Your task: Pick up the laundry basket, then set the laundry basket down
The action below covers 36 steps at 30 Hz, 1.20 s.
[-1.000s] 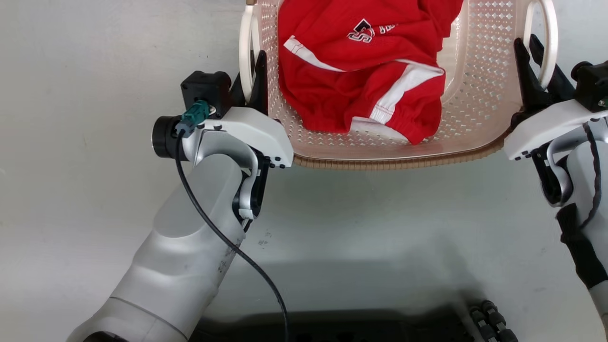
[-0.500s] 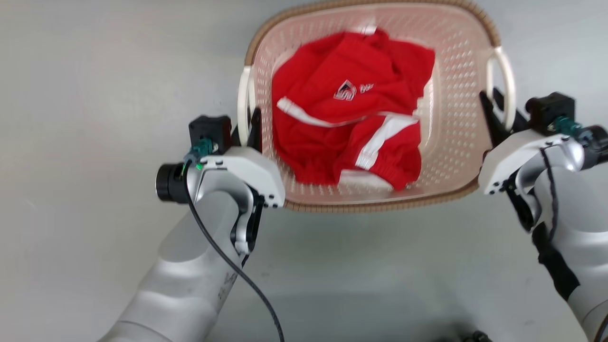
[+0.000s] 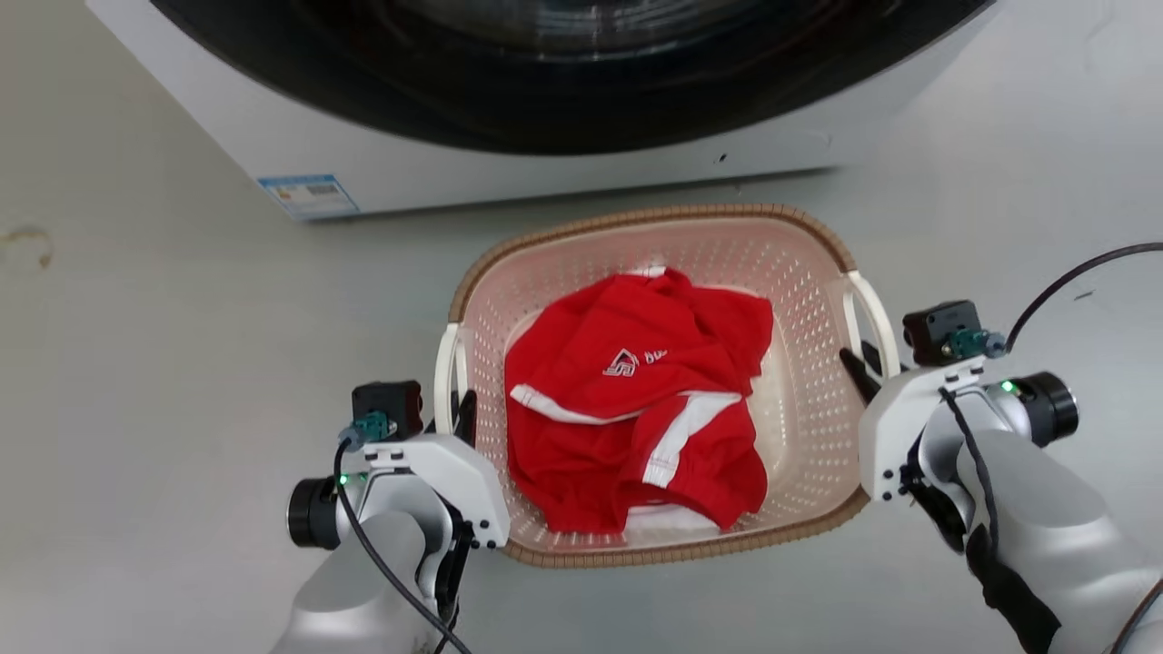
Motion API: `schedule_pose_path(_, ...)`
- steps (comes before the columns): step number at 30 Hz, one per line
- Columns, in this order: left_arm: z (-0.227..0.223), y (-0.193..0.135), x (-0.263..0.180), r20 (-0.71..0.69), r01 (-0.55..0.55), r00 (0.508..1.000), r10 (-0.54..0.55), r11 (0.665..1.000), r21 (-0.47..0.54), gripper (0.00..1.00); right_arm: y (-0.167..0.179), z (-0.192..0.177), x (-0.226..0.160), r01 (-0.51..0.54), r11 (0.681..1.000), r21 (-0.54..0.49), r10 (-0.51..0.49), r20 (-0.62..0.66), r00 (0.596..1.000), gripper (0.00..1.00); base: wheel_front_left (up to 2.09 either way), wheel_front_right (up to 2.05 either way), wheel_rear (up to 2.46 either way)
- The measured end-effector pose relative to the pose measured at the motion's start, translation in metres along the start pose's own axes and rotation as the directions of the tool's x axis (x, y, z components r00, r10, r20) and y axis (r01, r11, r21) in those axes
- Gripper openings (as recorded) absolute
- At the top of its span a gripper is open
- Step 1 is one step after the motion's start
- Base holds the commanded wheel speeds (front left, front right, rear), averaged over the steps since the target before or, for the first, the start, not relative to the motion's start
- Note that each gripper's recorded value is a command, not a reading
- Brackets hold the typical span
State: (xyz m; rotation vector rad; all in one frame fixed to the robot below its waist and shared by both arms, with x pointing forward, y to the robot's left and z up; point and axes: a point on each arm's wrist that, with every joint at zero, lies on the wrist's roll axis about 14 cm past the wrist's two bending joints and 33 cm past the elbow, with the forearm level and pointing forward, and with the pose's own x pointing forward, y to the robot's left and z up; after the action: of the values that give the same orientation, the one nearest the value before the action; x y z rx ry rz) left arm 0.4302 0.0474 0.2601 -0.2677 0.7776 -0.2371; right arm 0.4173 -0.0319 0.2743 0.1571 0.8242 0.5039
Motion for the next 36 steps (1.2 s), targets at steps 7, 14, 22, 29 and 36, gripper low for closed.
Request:
schedule_pose_path(7,0.005,-0.014,-0.052,0.03,0.028,0.999,-0.03,0.998,0.048,0.0,0.035,-0.003,-0.053,-0.013,1.0,-0.005,0.013,0.017,1.0,0.0,0.0,0.0,0.0)
schedule_pose_path(14,-0.005,-0.021,-0.094,0.029,0.041,0.999,-0.043,0.995,0.093,0.0,0.067,-0.024,-0.087,-0.042,0.999,-0.009,0.042,0.014,0.999,0.0,0.0,0.0,0.0)
schedule_pose_path(22,0.002,-0.02,-0.12,0.064,0.031,0.997,-0.038,0.993,0.114,0.0,0.088,-0.017,-0.102,-0.07,0.996,-0.046,0.072,0.046,0.996,0.0,0.0,0.0,0.0)
schedule_pose_path(29,-0.005,-0.014,-0.127,0.022,0.018,1.0,-0.021,0.994,0.111,0.0,0.097,-0.02,-0.103,-0.088,0.994,-0.064,0.09,0.025,0.996,0.0,0.0,0.0,0.0)
schedule_pose_path(36,-0.007,-0.014,-0.126,0.011,0.018,1.0,-0.02,0.994,0.112,0.0,0.098,-0.024,-0.103,-0.094,0.994,-0.052,0.095,0.013,0.995,0.0,0.0,0.0,0.0)
